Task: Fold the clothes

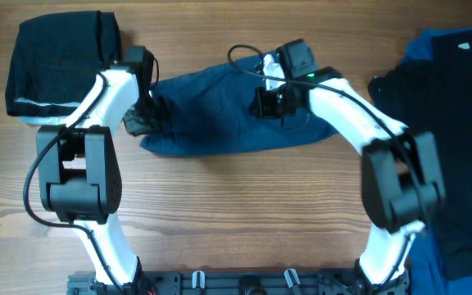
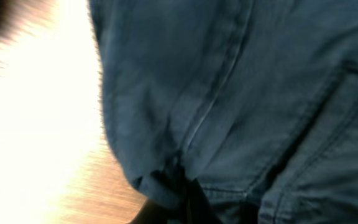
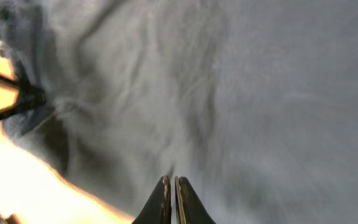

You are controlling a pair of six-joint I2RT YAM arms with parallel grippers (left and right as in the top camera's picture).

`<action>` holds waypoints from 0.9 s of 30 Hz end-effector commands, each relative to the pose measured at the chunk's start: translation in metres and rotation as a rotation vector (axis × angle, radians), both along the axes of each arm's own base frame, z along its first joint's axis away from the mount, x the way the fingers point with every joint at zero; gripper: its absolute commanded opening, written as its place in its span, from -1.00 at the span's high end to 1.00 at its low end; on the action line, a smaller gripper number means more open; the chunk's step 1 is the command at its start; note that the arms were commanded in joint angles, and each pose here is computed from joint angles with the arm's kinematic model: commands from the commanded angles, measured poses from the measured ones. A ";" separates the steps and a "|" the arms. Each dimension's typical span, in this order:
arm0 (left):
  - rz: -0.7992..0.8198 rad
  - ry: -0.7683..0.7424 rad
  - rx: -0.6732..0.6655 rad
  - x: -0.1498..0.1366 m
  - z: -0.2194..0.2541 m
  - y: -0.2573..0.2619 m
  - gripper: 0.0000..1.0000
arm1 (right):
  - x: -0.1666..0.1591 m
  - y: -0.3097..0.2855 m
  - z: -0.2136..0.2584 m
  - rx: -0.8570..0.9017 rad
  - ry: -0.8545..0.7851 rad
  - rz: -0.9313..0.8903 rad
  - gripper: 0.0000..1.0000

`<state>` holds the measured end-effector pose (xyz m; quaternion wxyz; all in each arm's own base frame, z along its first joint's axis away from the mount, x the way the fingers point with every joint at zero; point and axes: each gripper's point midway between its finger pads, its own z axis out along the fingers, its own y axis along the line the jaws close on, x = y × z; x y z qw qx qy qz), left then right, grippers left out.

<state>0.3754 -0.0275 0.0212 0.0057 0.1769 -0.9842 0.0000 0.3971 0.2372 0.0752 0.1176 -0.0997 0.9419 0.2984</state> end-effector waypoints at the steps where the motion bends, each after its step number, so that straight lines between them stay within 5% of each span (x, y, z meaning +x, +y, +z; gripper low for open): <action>1: -0.011 -0.094 0.059 0.031 0.038 0.010 0.92 | -0.004 0.006 0.053 0.036 -0.057 -0.010 0.91; 21: -0.010 -0.191 0.047 0.045 0.073 0.007 0.92 | -0.073 0.067 -0.115 -0.046 0.353 -0.104 0.91; 27: -0.010 -0.235 0.038 0.044 0.093 0.006 0.92 | -0.056 0.077 -0.062 0.079 0.286 -0.068 0.91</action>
